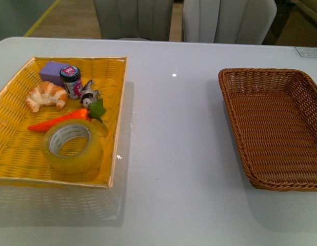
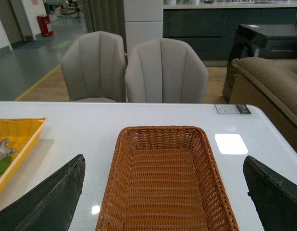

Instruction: Move tape to another basket

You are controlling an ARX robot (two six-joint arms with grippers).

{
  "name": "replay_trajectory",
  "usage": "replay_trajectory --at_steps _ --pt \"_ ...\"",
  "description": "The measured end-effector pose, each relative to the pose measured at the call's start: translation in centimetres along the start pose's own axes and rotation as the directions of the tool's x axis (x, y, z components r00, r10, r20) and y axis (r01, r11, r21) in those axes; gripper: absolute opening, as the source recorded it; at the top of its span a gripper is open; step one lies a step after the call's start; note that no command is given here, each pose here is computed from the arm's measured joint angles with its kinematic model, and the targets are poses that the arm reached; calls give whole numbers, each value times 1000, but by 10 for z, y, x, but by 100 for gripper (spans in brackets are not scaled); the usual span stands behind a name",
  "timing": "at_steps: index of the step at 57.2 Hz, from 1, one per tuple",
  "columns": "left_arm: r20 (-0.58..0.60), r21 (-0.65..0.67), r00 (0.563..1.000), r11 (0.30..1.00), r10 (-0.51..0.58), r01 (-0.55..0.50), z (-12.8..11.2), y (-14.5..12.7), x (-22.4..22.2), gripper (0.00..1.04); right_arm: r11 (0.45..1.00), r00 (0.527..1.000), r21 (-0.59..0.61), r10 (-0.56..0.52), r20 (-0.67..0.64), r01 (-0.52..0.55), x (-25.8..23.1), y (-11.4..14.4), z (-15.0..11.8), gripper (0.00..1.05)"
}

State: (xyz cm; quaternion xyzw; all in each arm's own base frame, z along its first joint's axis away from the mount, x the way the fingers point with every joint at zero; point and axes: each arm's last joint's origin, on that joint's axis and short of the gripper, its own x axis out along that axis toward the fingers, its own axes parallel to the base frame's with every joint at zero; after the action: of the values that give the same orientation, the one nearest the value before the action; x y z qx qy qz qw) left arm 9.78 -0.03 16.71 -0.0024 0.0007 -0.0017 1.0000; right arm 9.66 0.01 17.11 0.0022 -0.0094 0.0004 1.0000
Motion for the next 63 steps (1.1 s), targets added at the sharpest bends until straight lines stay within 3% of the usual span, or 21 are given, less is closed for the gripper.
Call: replay_trajectory --at_steps 30,34,37,46,63 --pt "0 0 1000 1000 0 0 0 0 0 96 1000 1000 0 0 0 0 0 0 0 96" --pt "-174 -66 979 993 -107 96 0 -1 1 96 1000 1000 0 0 0 0 0 0 0 96" --pt "-321 -144 930 979 -181 141 5 -3 8 96 1000 1000 0 0 0 0 0 0 0 96" --pt "-383 -160 908 980 -172 118 22 -1 55 96 1000 1000 0 0 0 0 0 0 0 96" --pt "-572 -70 815 995 -97 69 -45 -3 170 96 1000 1000 0 0 0 0 0 0 0 96"
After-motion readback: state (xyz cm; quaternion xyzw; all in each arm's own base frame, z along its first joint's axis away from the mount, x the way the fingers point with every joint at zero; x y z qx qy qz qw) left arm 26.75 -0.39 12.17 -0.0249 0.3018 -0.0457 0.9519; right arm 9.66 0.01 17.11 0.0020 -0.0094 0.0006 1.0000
